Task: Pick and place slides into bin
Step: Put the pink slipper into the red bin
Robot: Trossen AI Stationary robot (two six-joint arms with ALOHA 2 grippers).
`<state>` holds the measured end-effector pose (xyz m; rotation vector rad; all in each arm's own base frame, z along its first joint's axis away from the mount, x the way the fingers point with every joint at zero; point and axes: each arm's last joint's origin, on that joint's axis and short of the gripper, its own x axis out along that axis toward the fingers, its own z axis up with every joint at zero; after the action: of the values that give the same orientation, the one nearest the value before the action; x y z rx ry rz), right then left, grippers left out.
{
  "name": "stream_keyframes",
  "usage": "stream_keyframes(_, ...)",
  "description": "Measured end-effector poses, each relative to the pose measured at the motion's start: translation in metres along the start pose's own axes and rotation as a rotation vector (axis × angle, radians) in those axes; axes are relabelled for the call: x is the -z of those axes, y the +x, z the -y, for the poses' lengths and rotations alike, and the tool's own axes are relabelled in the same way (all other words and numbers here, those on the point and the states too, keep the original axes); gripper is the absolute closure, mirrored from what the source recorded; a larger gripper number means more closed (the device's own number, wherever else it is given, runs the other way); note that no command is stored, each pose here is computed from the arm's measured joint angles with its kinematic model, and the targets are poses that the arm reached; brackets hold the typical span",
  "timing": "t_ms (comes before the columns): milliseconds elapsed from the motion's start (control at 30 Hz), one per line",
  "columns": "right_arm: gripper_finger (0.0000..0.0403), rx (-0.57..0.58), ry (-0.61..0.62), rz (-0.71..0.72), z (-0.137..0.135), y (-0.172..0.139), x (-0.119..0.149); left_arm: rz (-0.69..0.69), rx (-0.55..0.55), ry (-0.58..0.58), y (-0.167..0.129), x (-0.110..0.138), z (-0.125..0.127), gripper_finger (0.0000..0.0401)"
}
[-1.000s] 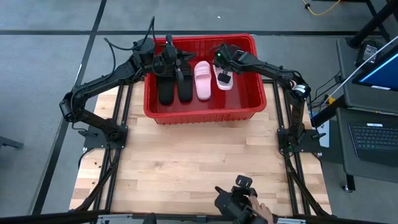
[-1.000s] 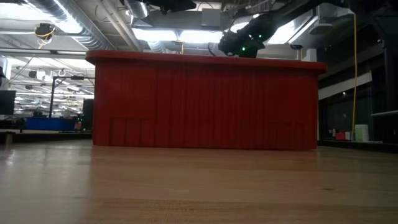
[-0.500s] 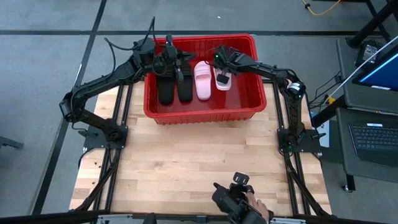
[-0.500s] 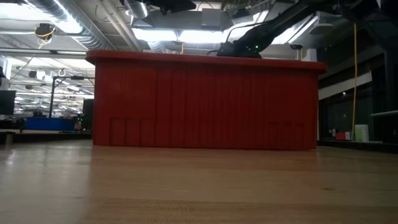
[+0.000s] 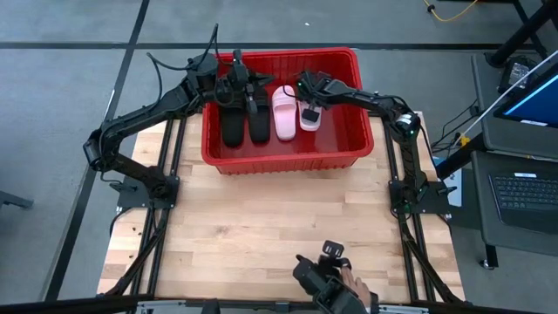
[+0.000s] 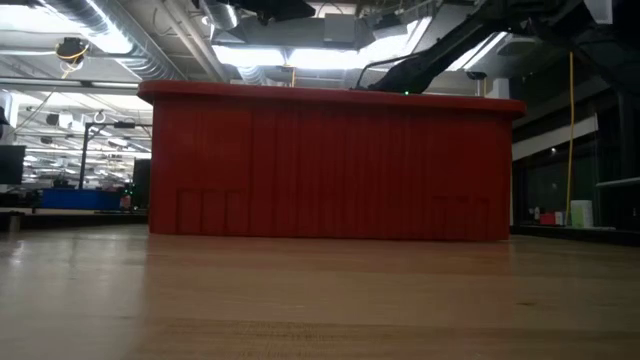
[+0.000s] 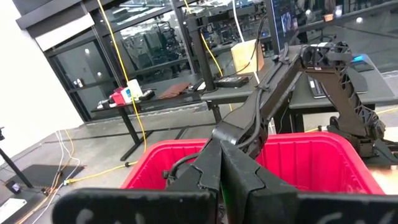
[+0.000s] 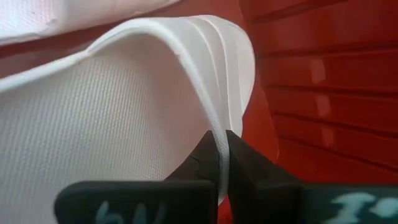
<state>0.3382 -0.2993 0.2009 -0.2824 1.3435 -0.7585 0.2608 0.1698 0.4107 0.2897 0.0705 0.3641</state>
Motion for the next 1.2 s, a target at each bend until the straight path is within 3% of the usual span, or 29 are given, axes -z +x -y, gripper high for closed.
stream_keyframes(400, 0.0389, 0.015, 0.014, 0.026, 0.0016, 0.0009, -0.0027, -0.009, 0.003, -0.004, 0.0, 0.0008, 0.0005, 0.04)
stream_keyframes(1200, 0.0263, 0.007, -0.049, 0.012, 0.0008, 0.0009, -0.0012, -0.028, 0.01, -0.033, 0.0, 0.0027, 0.0011, 0.04)
